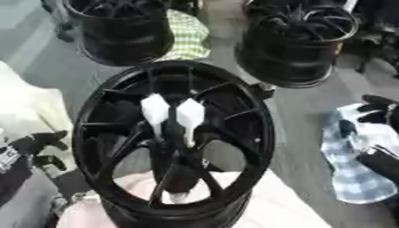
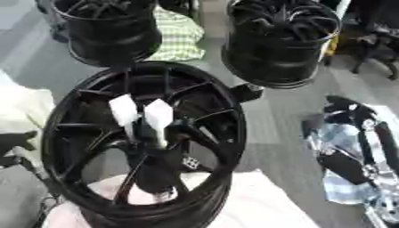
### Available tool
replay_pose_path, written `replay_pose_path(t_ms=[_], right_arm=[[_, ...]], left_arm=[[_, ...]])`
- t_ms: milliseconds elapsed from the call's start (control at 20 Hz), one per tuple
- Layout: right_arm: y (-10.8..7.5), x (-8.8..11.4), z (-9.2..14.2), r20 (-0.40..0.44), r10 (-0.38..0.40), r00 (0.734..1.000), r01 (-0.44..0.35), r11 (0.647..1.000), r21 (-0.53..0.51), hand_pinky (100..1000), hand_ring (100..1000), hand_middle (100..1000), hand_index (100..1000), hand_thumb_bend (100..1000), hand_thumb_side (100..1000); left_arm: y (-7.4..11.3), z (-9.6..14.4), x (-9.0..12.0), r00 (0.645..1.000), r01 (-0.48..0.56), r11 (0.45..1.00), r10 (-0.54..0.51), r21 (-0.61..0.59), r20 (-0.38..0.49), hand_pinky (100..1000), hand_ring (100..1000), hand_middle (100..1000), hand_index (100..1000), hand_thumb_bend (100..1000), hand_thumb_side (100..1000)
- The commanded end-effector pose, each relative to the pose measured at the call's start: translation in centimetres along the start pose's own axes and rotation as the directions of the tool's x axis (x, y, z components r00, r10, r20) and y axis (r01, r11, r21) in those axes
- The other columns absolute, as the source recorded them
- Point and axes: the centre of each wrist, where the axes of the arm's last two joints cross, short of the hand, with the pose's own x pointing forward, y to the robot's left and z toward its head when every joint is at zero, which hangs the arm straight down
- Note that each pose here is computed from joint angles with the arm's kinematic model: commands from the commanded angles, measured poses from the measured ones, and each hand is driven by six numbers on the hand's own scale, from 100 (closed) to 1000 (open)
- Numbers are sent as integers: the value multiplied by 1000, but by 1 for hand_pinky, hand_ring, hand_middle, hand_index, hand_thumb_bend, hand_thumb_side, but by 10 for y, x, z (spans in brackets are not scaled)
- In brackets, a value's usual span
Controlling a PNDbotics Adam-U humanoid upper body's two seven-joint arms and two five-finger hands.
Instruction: Pull the pin out of the wheel hub.
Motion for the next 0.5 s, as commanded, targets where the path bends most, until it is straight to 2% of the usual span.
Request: replay_pose_path(t_ms=[50,250,400,500], right_arm=[[-30,10,-19,147,36,989,-52,993,105,737,663,699,857,328,437],[-55,28,-50,321,35,947,-126,955,268,760,710,743,883,314,425],[-66,44,-72,421,7,907,-183,906,380,781,754,784,910,320,403],[-69,54,-83,465,-23,885,-218,862,458,789,770,799,918,315,380]], left_arm=[[7,-1,14,999,38,999,-37,-9,18,565,1000,644,805,100,838],[7,-3,17,999,35,999,-35,-15,25,564,1000,643,804,100,835],[7,-4,18,999,32,999,-32,-23,27,564,1000,642,804,100,834],[6,-6,19,999,32,999,-31,-28,29,563,1000,642,803,100,833]])
